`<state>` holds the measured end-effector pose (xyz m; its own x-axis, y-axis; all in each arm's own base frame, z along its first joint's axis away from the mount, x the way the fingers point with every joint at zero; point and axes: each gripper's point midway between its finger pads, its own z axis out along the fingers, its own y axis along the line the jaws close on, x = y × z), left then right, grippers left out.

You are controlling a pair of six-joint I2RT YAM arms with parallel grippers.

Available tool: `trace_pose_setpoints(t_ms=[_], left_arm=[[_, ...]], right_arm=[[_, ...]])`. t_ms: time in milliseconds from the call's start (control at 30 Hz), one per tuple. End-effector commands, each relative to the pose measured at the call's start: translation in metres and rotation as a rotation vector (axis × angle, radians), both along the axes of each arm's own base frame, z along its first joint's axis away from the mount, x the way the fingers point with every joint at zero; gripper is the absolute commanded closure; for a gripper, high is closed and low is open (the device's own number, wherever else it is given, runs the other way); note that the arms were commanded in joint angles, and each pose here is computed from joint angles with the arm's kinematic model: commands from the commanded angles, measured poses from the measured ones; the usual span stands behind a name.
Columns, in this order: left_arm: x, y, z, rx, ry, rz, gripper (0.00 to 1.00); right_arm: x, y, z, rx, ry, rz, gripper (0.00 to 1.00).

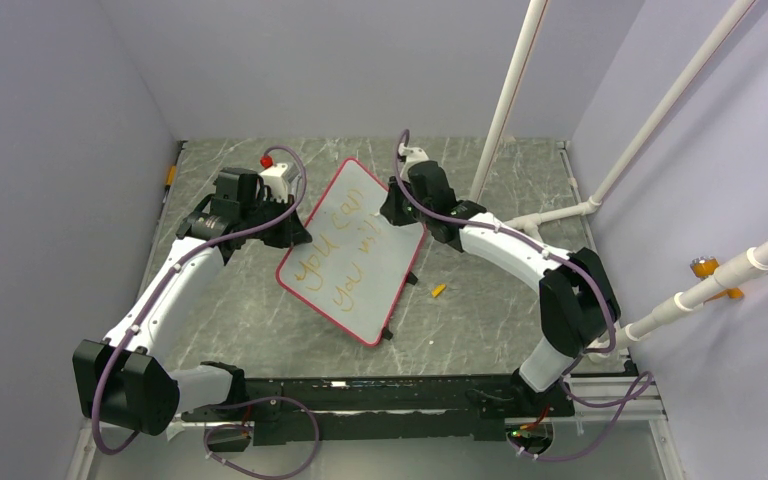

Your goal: Write a sentence on the whiteboard

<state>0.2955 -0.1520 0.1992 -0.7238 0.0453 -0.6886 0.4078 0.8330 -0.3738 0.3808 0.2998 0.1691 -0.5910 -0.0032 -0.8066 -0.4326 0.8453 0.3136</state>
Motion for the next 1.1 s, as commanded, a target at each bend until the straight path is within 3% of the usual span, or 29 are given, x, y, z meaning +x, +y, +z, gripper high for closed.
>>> trace_pose_setpoints(t_ms=[0,1067], left_arm=[[0.016,0.019,0.003,0.134,-0.119,0.018,1.0],[0.015,0.019,0.002,0.142,-0.118,0.019,1.0]], right_arm=[[-0.008,-0.003,-0.003,0.016,0.006,0.002,1.0],[-0.011,-0.023,-0.016,-0.05,0.007,-0.029,1.0]])
